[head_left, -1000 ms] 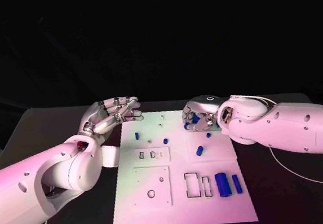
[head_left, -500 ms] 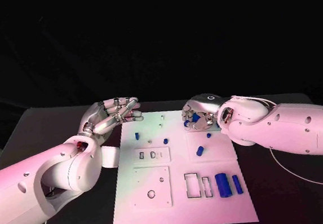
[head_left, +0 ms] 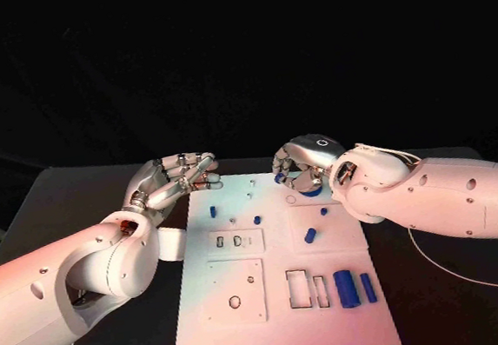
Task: Assemble the parts on the task board
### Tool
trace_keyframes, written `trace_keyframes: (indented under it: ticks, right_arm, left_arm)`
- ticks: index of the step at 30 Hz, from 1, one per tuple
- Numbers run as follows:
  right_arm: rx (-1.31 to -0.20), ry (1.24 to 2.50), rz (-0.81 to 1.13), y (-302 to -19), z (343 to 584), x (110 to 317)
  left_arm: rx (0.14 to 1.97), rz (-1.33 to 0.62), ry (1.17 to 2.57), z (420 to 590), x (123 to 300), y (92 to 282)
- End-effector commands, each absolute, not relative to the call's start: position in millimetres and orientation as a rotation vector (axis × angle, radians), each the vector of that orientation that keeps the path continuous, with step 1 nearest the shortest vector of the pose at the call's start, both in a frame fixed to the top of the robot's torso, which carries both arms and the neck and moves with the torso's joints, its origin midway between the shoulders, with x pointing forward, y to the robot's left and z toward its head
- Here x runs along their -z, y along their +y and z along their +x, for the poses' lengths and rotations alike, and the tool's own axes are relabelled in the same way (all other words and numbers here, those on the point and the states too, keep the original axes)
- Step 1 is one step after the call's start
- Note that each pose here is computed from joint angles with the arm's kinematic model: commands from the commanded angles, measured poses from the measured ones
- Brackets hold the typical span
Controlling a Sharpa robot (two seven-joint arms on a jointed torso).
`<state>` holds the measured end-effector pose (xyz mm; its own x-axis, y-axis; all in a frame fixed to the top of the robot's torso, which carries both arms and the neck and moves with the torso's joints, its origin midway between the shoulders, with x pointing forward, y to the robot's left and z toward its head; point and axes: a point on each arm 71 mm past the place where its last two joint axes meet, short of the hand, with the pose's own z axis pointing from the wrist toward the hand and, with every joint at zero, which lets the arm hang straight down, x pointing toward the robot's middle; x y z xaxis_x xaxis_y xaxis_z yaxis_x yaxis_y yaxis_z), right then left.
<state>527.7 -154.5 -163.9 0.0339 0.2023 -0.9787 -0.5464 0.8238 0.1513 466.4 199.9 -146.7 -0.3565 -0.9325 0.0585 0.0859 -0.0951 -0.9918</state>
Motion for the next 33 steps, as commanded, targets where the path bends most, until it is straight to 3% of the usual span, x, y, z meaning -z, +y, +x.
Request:
trace_keyframes:
  ticks: [1,12,33]
  right_arm:
    - [-0.581,1.385,-0.293,-149.4,532.6,161.1]
    - [-0.58,1.385,-0.287,-130.7,545.4,165.2]
    - [-0.614,1.386,-0.288,-113.5,545.7,171.3]
  left_arm:
    - [1.6,-0.977,1.358,466.6,145.4,197.3]
    - [1.601,-0.949,1.367,467.1,145.2,194.2]
    - [1.603,-0.943,1.369,467.5,145.0,193.0]
